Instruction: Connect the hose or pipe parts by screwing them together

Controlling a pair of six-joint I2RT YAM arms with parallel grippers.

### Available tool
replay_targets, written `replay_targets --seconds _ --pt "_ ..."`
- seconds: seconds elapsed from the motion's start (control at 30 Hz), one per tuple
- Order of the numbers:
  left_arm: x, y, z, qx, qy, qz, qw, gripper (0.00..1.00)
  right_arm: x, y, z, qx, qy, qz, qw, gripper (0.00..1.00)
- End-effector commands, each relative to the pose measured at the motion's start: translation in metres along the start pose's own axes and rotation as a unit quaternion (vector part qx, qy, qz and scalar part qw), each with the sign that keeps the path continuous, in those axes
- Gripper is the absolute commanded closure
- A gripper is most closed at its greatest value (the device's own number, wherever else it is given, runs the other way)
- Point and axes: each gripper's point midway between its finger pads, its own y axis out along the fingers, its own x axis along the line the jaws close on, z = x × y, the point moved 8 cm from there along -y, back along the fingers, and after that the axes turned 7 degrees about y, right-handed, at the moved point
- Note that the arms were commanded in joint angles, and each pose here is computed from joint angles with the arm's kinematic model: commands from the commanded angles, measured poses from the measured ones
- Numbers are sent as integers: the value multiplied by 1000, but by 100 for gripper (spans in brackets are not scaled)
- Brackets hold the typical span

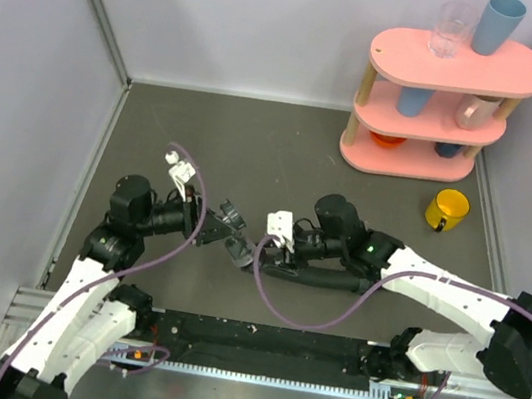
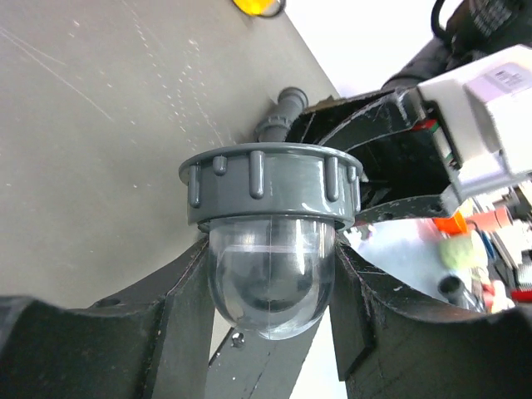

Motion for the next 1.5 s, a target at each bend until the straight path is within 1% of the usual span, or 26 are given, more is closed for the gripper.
replay_targets --seconds 0.0,0.03,0.07,0.1,0.13,0.2,0.27,0.3,0.33,0.37,0.4,0.43,0.47,0.5,0.53,0.57,0.63,0.67,0.73,0.8,0.83,0.9,1.0,1.13,1.47 --pt "-9 -9 -14 -62 -20 -71 995 100 -11 0 -3 -34 -7 64 997 98" --pt "-10 -11 -13 -73 -41 -79 993 100 -12 1 0 -30 -1 72 997 98" --pt "-6 -12 -12 -89 -56 -104 989 100 -15 2 -3 -42 -5 80 996 98" --pt "0 -11 -5 -91 -79 -118 986 100 -14 3 -1 -42 4 81 996 98" --pt "0 -12 -4 -106 -102 -126 981 100 -16 5 1 -42 7 85 995 97" --pt "11 -13 -1 -127 -120 -164 971 100 -17 7 7 -35 18 96 995 96" --pt "16 -17 -2 -150 -127 -204 959 100 -22 9 13 -18 40 120 992 90" --pt "28 -21 -1 -170 -138 -261 940 100 -23 10 16 -19 60 129 990 86" --pt "30 -25 -1 -184 -140 -283 931 100 -23 11 17 -23 70 136 988 77" --pt "34 -29 -2 -197 -141 -310 919 100 -23 15 19 -30 78 133 988 70" --pt "43 -36 -3 -220 -146 -355 897 100 -20 19 20 -48 92 133 986 62" --pt "46 -41 -1 -234 -162 -382 880 100 -18 23 21 -59 91 130 986 51" --pt "48 -43 -2 -243 -163 -394 871 100 -12 27 33 -57 104 127 985 46" --pt "50 -47 -3 -258 -165 -411 859 100 -14 29 26 -91 89 136 983 40" --pt "51 -48 -3 -261 -166 -414 856 100 -8 33 27 -103 80 126 984 30" --pt "52 -48 -1 -259 -166 -416 856 100 0 35 42 -99 79 117 985 25" --pt "54 -45 1 -247 -169 -417 858 100 2 39 40 -139 49 120 982 15" --pt "55 -44 2 -243 -170 -417 859 100 5 43 49 -133 56 115 983 13" --pt "60 -42 6 -229 -177 -425 858 100 4 49 50 -136 58 124 981 7" --pt "63 -41 12 -218 -182 -431 857 100 8 58 58 -129 56 127 982 5" --pt "65 -40 15 -212 -183 -434 856 100 8 61 54 -144 47 128 980 4" --pt "65 -41 15 -212 -181 -432 858 100 12 70 62 -136 48 125 982 3" --pt "64 -41 16 -209 -180 -430 859 100 11 77 64 -143 40 140 979 1" --pt "63 -40 14 -209 -187 -427 860 100 10 89 73 -128 45 138 981 2" --pt "57 -35 14 -211 -216 -395 868 100 13 106 79 -131 65 129 981 5"
